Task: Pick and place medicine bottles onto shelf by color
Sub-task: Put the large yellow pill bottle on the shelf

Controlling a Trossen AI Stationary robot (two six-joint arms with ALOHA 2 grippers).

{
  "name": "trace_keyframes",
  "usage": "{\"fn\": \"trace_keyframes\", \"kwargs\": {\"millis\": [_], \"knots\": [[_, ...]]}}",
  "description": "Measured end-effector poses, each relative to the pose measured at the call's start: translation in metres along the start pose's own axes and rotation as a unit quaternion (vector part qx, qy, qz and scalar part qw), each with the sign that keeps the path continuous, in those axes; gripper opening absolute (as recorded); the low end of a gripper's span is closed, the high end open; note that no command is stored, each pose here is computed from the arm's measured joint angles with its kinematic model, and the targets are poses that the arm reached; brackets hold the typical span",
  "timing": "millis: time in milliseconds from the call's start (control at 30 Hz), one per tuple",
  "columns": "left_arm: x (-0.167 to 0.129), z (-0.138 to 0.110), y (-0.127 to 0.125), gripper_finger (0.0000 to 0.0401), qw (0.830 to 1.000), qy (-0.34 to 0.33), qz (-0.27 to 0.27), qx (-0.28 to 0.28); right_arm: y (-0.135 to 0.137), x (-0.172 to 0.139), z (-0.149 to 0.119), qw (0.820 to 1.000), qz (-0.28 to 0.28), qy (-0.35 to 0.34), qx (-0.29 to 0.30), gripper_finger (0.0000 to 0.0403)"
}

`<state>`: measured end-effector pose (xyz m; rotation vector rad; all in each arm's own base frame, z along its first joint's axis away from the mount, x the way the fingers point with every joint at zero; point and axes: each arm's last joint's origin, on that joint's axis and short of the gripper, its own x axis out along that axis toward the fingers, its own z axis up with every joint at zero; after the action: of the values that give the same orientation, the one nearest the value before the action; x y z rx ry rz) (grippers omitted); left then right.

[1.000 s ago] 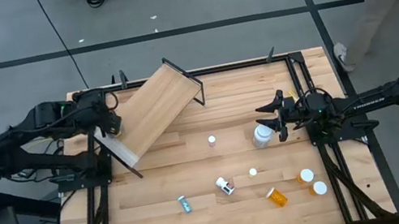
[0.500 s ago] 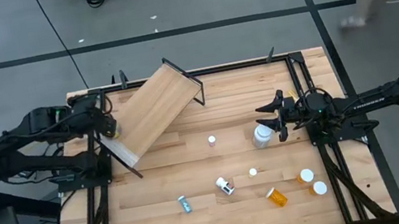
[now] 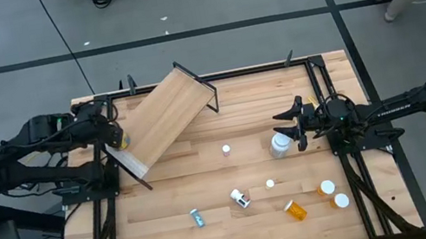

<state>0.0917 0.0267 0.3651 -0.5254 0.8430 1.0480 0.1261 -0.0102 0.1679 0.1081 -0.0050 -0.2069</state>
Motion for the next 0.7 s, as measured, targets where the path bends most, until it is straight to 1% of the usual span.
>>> {"fn": "trace_keyframes", "kwargs": {"millis": [167, 500, 700], "knots": [[0.0001, 0.0002, 0.0000, 0.0266, 1.000, -0.002, 0.002, 0.003, 0.0000, 0.0000, 0.0000, 1.000, 0.000, 0.000, 0.000, 0.0210], [0.0002, 0.0003, 0.0002, 0.0303, 1.000, -0.006, 0.006, 0.005, 0.0000, 0.0000, 0.0000, 1.000, 0.000, 0.000, 0.000, 0.0210], [-0.0098, 0.0060, 0.0028, 0.0313, 1.000, -0.024, -0.005, 0.003, 0.0000, 0.0000, 0.0000, 1.000, 0.000, 0.000, 0.000, 0.0210]]}}
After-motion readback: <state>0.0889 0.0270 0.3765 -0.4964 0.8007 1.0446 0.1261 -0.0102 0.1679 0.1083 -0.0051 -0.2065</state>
